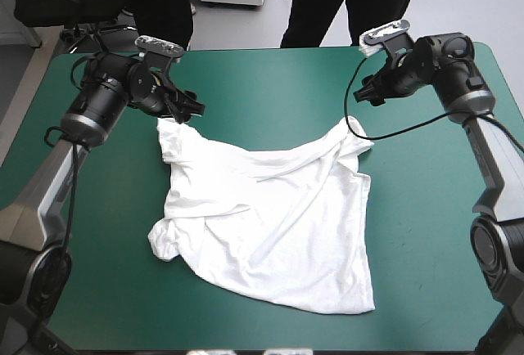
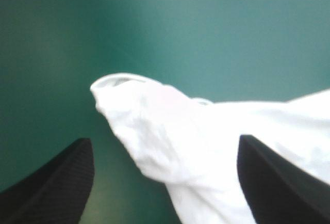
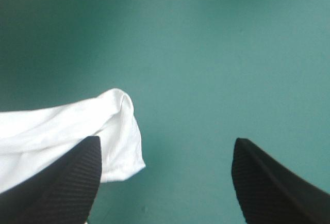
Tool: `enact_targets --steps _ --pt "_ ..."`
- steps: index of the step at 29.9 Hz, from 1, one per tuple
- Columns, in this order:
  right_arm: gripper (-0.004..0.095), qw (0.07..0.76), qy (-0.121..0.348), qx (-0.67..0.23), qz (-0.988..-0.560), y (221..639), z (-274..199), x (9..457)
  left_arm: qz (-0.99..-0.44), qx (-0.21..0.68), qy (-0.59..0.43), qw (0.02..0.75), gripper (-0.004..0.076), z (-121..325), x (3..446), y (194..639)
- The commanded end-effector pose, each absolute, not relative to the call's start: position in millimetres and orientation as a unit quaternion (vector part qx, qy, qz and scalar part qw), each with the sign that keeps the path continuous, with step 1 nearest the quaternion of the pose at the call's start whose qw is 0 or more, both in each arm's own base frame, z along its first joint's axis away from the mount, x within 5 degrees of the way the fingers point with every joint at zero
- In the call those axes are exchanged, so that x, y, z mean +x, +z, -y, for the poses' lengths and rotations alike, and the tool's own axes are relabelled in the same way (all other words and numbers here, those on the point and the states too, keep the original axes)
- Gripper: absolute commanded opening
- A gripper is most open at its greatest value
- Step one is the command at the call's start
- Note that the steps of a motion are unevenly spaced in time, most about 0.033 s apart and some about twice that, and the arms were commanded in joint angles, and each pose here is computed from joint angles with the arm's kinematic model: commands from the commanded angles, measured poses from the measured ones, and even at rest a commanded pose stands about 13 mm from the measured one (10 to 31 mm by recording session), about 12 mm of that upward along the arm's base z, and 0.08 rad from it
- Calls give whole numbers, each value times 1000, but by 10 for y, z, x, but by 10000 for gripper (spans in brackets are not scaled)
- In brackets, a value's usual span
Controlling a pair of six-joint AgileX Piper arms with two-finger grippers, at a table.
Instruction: Fold the cloth
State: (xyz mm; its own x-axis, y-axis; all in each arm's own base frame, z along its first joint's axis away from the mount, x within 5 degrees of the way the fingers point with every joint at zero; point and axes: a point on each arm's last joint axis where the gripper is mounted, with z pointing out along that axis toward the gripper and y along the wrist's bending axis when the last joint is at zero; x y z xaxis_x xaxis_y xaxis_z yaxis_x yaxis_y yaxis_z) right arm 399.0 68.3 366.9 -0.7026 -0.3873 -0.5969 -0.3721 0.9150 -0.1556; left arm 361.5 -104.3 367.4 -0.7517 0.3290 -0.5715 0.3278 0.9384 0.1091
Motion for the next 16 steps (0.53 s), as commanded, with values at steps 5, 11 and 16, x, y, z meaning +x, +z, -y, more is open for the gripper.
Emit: enact_targets --steps 5,11,16 --pt "671 388 -17 -205 -898 4328 -585 3532 -927 162 14 337 562 808 2952 4352" --pt "671 404 -16 -204 -891 4511 -547 3270 -940 149 11 307 562 677 2516 4248" --pt "647 416 -23 -203 -886 4597 -510 3112 -959 150 13 242 562 607 2256 3753"
